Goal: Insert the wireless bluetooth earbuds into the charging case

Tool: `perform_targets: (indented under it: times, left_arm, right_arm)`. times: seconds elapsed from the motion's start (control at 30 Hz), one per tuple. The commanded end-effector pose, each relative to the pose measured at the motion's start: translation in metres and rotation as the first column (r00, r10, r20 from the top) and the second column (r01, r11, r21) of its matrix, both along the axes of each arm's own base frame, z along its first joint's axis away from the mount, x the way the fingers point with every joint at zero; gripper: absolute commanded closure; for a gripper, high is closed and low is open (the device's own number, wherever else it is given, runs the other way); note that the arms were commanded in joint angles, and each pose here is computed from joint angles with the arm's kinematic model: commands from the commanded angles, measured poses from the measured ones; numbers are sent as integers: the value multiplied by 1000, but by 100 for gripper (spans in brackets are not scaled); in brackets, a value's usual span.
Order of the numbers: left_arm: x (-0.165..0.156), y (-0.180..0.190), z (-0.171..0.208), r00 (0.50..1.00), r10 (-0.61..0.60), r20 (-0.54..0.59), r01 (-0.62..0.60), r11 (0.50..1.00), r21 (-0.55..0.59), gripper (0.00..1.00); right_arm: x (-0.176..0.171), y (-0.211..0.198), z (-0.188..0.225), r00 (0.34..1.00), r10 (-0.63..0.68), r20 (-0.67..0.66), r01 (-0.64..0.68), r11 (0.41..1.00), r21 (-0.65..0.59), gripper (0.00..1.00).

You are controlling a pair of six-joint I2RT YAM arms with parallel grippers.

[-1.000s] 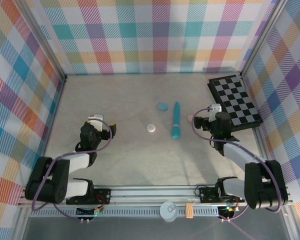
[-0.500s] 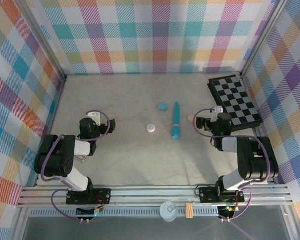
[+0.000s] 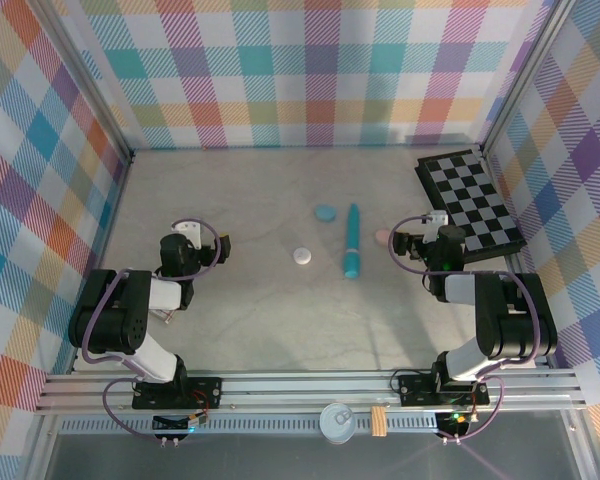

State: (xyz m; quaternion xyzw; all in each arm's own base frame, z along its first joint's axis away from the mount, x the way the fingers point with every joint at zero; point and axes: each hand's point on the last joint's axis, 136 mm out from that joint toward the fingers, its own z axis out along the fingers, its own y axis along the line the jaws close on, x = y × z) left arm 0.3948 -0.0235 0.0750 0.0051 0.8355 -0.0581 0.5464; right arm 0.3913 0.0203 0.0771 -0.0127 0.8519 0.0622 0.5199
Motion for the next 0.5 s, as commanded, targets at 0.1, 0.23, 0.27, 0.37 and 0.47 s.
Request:
perform_targets:
  times: [0.1, 0.23, 0.27, 0.37, 0.47]
  left_arm:
    - [6, 1, 7, 1000, 14, 16, -14, 1000, -7, 0]
    - [6, 0, 7, 1000, 14, 15, -14, 1000, -6, 0]
    - [6, 0, 7, 1000, 13, 15, -13, 1000, -5, 0]
    - [6, 0, 7, 1000, 13, 14, -12, 1000, -6, 0]
    - [6, 1, 7, 1000, 14, 15, -14, 1000, -6, 0]
  right_arm:
    - [11, 1, 17, 998, 8, 60, -9, 1000, 19, 1]
    - [10, 2, 17, 998, 11, 59, -12, 1000, 19, 1]
    - [10, 1, 17, 998, 9, 59, -10, 1000, 19, 1]
    - [10, 1, 17, 998, 9, 59, -10, 1000, 19, 1]
    - [8, 4, 15, 997, 29, 78, -30, 999, 17, 1]
